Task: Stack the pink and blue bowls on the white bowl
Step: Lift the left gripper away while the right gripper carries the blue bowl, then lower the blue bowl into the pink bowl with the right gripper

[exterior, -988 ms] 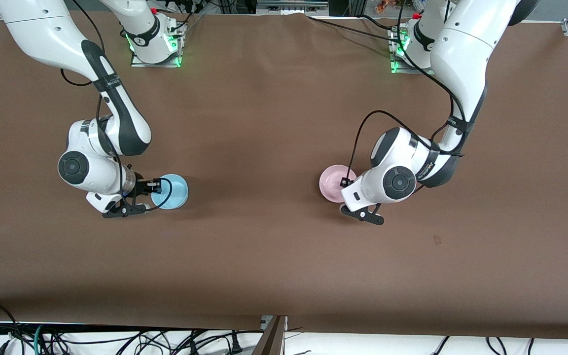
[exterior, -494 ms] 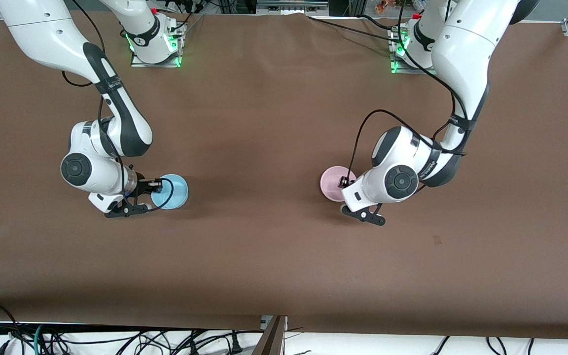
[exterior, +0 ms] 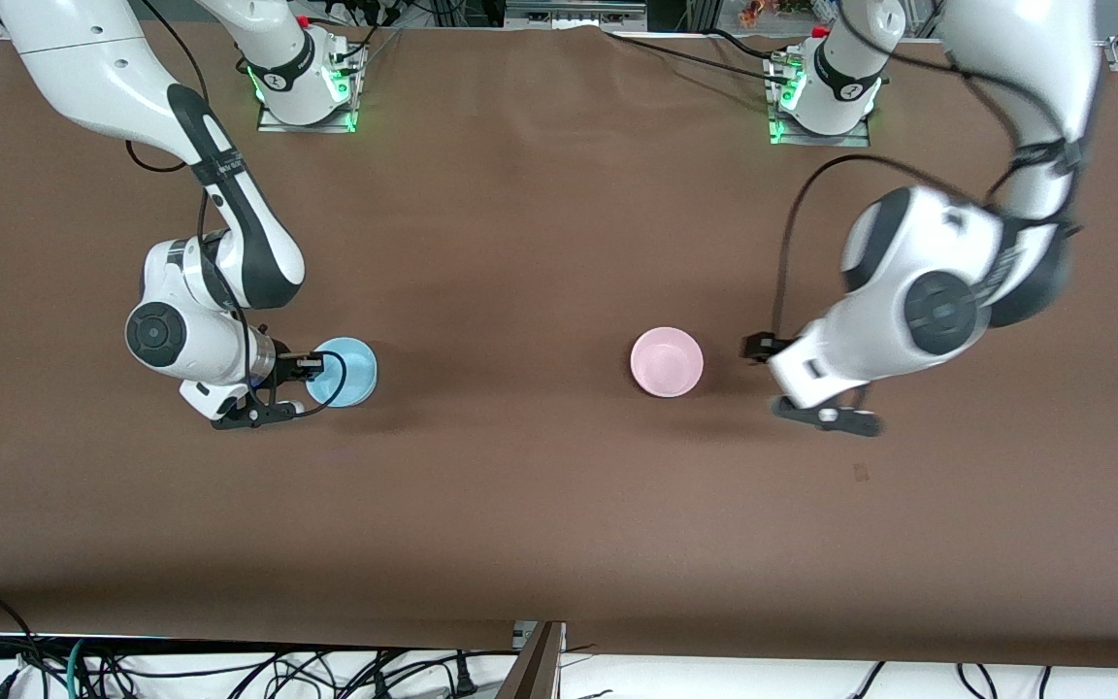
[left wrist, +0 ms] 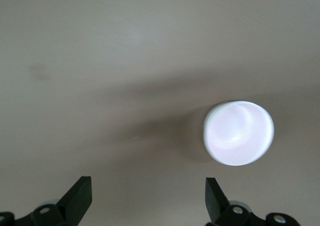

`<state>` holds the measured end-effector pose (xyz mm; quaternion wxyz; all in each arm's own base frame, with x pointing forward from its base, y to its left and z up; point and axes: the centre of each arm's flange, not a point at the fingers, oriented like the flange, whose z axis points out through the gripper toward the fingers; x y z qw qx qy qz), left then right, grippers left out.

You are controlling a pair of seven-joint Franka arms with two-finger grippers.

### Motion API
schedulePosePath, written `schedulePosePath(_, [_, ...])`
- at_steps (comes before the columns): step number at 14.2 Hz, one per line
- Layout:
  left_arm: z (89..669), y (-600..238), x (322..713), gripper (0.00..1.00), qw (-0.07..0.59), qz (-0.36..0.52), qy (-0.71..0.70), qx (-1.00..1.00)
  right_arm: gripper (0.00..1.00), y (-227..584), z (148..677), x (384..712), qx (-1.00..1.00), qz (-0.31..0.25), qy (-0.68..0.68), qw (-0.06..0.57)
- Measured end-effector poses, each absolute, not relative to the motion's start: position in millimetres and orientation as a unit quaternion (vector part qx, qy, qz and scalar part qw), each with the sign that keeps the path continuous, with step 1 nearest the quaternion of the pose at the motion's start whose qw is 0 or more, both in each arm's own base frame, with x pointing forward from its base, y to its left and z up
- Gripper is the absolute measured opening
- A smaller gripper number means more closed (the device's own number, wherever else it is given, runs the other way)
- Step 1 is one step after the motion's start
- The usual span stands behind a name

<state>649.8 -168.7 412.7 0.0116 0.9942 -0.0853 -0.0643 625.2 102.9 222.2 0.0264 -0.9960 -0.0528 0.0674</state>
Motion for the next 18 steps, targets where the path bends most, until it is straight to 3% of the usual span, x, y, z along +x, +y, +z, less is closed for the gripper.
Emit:
schedulePosePath(5, [503.6, -107.3, 640.5, 1.00, -0.012, -0.008, -0.047, 0.999, 0.02, 193.8, 284.8, 636.1, -0.996, 0.088, 0.015, 0.011])
schedulePosePath(10, [595.7, -62.6, 596.4, 1.00, -0.027, -0.010, -0.010, 1.000, 0.02, 316.3, 318.3, 607.2, -0.988, 0.089, 0.110, 0.053])
schedulePosePath(18, [569.2, -37.1, 577.8, 1.00, 0.020, -0.035, 0.025, 0.999, 0.02, 500.8, 316.5, 542.2, -0.968, 0.073, 0.217, 0.102])
